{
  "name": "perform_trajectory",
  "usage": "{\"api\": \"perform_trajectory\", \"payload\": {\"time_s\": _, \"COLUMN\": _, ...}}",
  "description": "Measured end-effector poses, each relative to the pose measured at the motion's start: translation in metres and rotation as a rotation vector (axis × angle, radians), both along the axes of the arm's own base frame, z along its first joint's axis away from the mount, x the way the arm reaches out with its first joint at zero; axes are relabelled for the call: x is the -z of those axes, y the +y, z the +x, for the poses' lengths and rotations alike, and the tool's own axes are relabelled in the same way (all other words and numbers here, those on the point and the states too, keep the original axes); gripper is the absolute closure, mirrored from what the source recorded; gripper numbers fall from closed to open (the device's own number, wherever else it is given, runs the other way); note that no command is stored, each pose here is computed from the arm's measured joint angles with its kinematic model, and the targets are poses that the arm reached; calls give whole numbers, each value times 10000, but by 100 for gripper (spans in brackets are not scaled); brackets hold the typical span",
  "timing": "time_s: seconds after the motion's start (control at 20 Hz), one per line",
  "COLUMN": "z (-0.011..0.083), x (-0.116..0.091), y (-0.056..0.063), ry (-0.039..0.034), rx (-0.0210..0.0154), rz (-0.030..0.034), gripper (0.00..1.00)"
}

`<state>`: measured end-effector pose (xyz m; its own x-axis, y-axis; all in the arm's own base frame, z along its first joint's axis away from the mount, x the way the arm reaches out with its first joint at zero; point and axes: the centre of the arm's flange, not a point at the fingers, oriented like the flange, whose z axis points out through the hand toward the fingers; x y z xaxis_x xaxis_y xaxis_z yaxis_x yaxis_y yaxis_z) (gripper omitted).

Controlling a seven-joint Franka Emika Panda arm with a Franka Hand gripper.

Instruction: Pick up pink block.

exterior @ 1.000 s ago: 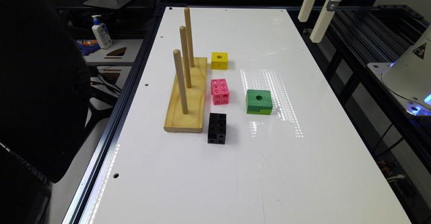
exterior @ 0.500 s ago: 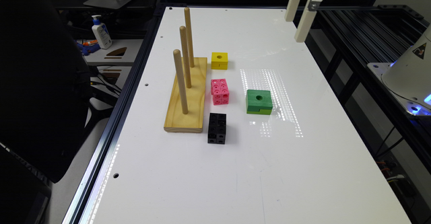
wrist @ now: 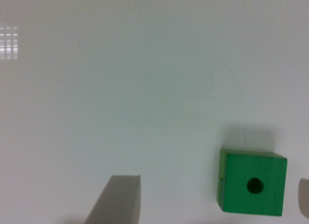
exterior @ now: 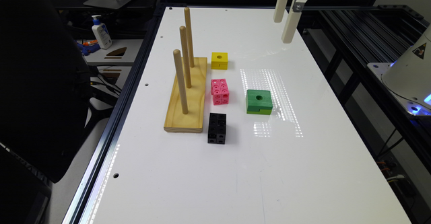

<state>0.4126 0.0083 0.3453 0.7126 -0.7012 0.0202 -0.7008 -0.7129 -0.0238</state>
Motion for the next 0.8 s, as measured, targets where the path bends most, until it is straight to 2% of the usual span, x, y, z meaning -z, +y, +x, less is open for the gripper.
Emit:
{"api": "perform_trajectory", "payload": {"time_s": 0.15, "z": 88, "x": -25, "y": 5, "ry": -56, "rx": -6, "rz": 3, "gripper": 0}}
{"api": "perform_trajectory", "payload": {"time_s": 0.25, "z": 162, "x": -28, "y": 11, "ry": -63, "rx": -14, "rz": 6, "gripper": 0}}
{"api": "perform_trajectory", "payload": {"time_s": 0.55, "z": 372, "x": 10, "y": 23, "ry": 0, "rx": -29, "rz": 15, "gripper": 0}}
{"api": "perform_trajectory", "payload": {"time_s": 0.8, "z": 439, "x": 43, "y": 27, "ry": 59, "rx": -35, "rz": 18, "gripper": 0}}
